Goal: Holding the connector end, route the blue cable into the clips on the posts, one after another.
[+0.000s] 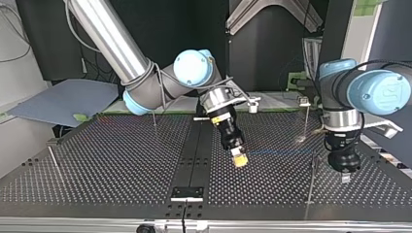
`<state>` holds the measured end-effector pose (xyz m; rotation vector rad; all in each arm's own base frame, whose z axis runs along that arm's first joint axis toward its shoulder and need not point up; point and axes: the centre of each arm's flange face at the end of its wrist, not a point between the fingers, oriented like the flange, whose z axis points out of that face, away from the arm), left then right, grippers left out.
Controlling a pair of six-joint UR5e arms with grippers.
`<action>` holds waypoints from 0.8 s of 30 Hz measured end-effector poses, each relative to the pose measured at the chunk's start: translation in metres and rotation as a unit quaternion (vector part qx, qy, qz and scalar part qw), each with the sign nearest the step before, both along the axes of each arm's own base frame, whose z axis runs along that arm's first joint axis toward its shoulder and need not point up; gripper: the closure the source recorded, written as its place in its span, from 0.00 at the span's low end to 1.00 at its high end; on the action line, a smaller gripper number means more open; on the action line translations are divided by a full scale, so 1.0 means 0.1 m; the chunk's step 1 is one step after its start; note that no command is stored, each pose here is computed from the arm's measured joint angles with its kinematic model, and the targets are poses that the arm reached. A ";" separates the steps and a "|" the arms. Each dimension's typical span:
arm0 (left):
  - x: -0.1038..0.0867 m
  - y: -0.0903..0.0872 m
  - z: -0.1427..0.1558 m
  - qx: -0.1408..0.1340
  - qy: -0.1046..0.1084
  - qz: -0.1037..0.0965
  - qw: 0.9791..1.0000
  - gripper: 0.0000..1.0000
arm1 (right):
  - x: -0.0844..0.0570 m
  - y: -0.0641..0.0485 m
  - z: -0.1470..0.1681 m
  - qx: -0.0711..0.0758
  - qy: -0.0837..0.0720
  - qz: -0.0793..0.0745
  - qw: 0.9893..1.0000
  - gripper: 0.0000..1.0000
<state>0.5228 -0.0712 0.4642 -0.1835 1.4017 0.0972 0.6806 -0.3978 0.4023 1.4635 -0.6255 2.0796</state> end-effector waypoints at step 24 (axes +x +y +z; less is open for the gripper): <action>0.33 0.15 -0.30 -0.005 0.037 0.001 0.999 1.00 | -0.19 -0.44 -0.01 -0.004 -0.001 -0.024 1.000 1.00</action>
